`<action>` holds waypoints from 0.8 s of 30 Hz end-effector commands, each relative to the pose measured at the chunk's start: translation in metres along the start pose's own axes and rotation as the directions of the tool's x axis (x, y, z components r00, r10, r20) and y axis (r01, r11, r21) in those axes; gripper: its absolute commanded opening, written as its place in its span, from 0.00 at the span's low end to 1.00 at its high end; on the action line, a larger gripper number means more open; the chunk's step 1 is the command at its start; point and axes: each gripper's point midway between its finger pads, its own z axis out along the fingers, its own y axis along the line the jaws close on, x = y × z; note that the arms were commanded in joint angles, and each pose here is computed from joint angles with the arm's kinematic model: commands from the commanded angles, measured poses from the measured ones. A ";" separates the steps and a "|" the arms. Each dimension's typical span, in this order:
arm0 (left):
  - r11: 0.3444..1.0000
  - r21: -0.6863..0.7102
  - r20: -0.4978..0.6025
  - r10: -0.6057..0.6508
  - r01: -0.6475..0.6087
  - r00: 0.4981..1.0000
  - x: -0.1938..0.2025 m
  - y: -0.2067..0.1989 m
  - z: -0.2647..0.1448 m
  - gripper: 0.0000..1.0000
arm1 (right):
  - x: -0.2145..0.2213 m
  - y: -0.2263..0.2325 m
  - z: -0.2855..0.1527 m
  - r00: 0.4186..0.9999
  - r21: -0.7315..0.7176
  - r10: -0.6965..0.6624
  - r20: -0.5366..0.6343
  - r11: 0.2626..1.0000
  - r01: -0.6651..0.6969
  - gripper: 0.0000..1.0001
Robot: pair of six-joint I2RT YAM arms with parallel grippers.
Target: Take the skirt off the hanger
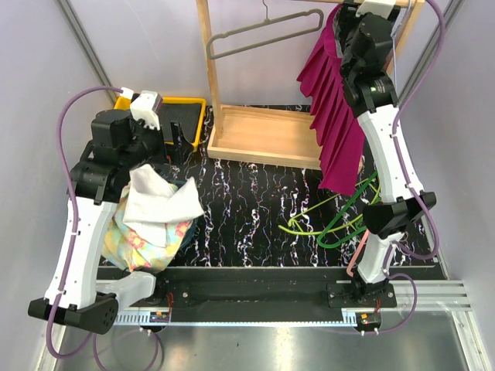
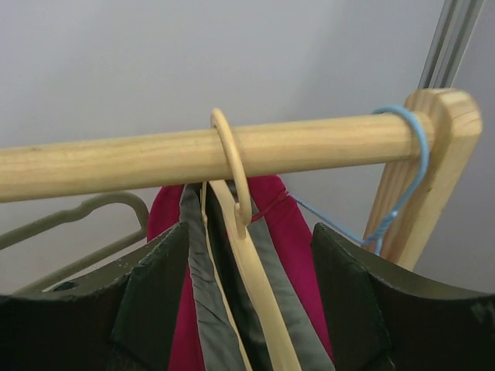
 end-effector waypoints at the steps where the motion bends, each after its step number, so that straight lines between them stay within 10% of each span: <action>1: 0.999 0.003 0.115 0.042 -0.042 0.992 -0.037 -0.006 -0.018 0.99 | 0.025 0.006 0.008 0.999 0.026 -0.006 -0.048 1.000 0.008 0.72; 15: 0.995 -0.024 0.207 0.098 -0.096 0.973 -0.063 -0.009 -0.044 0.99 | 0.071 0.007 0.004 0.980 0.010 0.046 -0.193 0.999 -0.045 0.60; 24: 0.995 -0.026 0.225 0.096 -0.093 0.970 -0.063 -0.011 -0.052 0.99 | 0.083 0.028 -0.009 0.957 -0.093 0.138 -0.255 0.982 -0.166 0.23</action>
